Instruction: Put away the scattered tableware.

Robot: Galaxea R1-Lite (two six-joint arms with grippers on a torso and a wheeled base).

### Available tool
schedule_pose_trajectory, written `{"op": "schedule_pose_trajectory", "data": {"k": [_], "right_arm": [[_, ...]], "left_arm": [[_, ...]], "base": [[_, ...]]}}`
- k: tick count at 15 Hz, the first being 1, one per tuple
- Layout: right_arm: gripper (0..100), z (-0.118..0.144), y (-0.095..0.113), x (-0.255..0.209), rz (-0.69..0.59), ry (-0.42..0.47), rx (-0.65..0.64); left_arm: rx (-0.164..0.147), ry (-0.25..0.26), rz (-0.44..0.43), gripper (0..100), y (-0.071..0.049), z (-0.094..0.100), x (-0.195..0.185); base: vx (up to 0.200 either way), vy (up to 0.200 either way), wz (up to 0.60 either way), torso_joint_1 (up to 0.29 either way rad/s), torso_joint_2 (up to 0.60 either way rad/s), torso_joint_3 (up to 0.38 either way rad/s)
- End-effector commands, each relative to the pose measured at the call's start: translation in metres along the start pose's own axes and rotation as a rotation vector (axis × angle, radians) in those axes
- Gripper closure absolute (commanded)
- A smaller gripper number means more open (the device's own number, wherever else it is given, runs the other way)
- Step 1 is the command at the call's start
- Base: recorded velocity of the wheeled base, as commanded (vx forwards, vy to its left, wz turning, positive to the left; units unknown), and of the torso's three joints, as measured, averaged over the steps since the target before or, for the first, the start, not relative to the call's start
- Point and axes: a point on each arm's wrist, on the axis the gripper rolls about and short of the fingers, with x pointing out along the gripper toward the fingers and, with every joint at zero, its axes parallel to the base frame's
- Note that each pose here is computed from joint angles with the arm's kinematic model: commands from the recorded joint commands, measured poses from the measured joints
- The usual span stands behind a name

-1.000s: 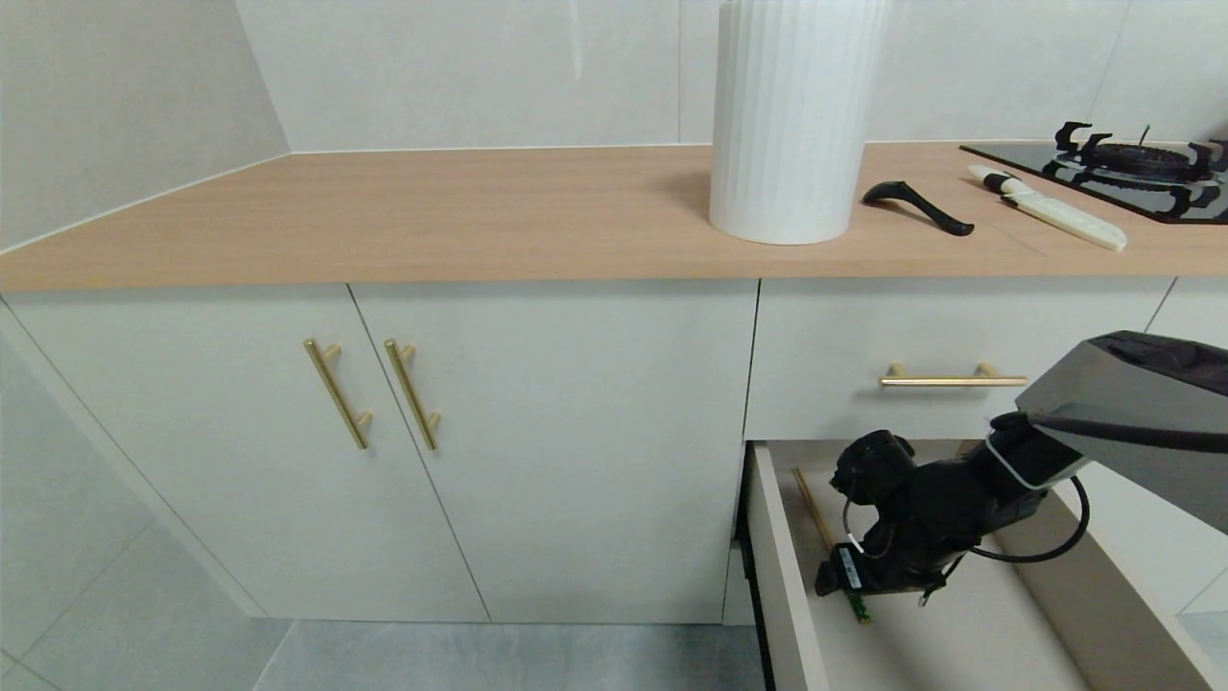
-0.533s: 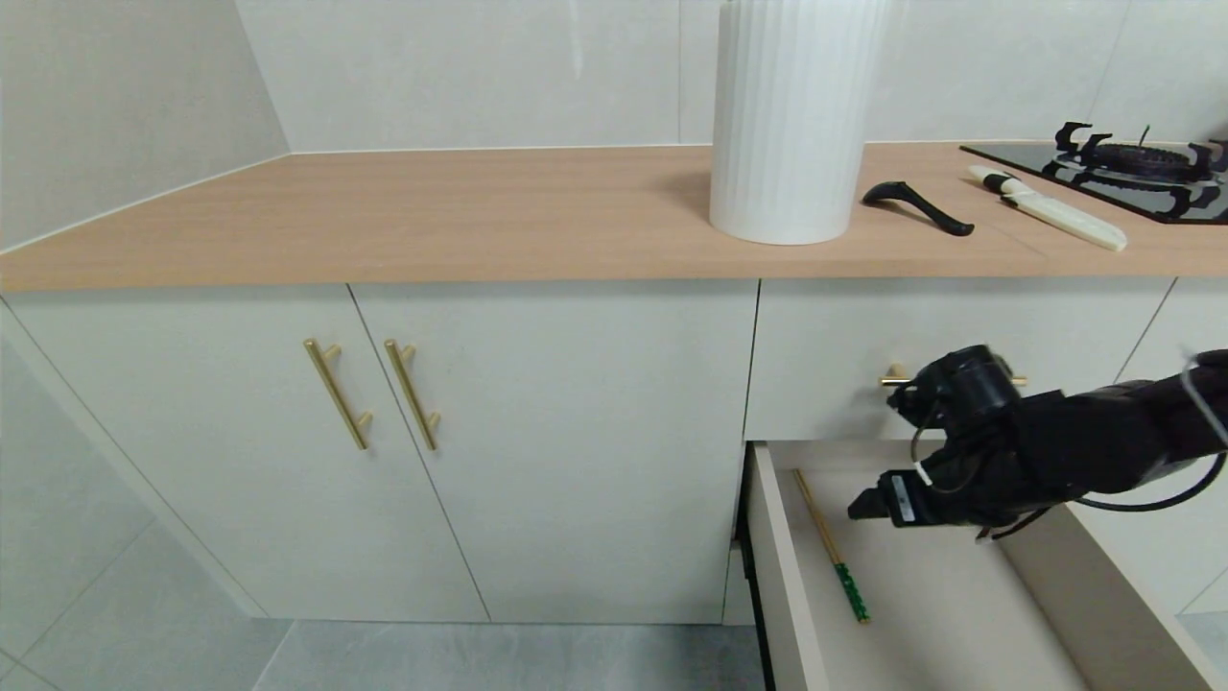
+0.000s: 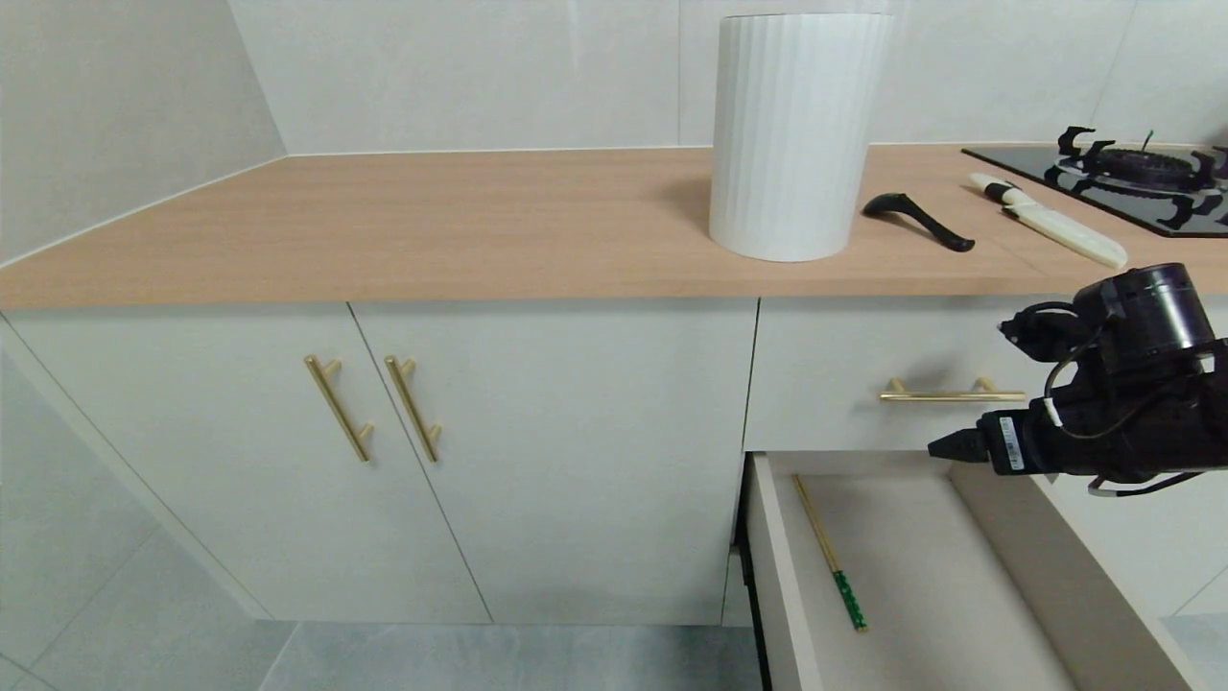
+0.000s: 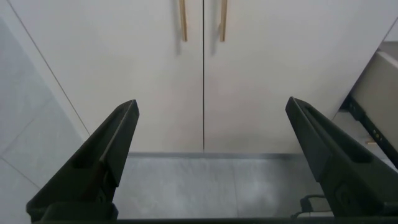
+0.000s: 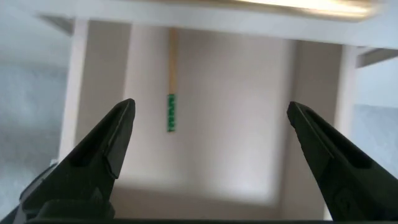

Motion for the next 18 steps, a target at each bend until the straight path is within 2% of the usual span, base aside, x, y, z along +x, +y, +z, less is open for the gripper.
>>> {"op": "schedule_pose_trajectory", "data": {"k": [1,4,12,14,18], "right_arm": [[0,0.002,-0.002,-0.009,-0.004,-0.027,0.004],[0,0.002,-0.002,-0.009,-0.004,-0.029,0.004],[0,0.003,-0.002,-0.01,-0.003,-0.038,-0.001],[0,0.009,-0.001,-0.008,0.0,-0.056,-0.054],[0,0.042,-0.001,0.025,0.002,-0.098,-0.109]], "left_arm": [[0.0,0.001,0.001,0,0.0,0.0,0.0],[0.0,0.0,0.001,0,0.0,0.0,0.0],[0.0,0.0,0.001,0,0.0,0.0,0.0],[0.0,0.001,0.001,0,0.0,0.0,0.0],[0.0,0.001,0.001,0,0.0,0.0,0.0]], "base": [[0.0,0.0,0.0,0.173,-0.42,-0.276],[0.0,0.0,0.0,0.059,-0.53,-0.269],[0.0,0.0,0.0,0.24,-0.47,-0.272],[0.0,0.0,0.0,0.222,-0.49,-0.268],[0.0,0.0,0.0,0.231,-0.51,-0.271]]}}
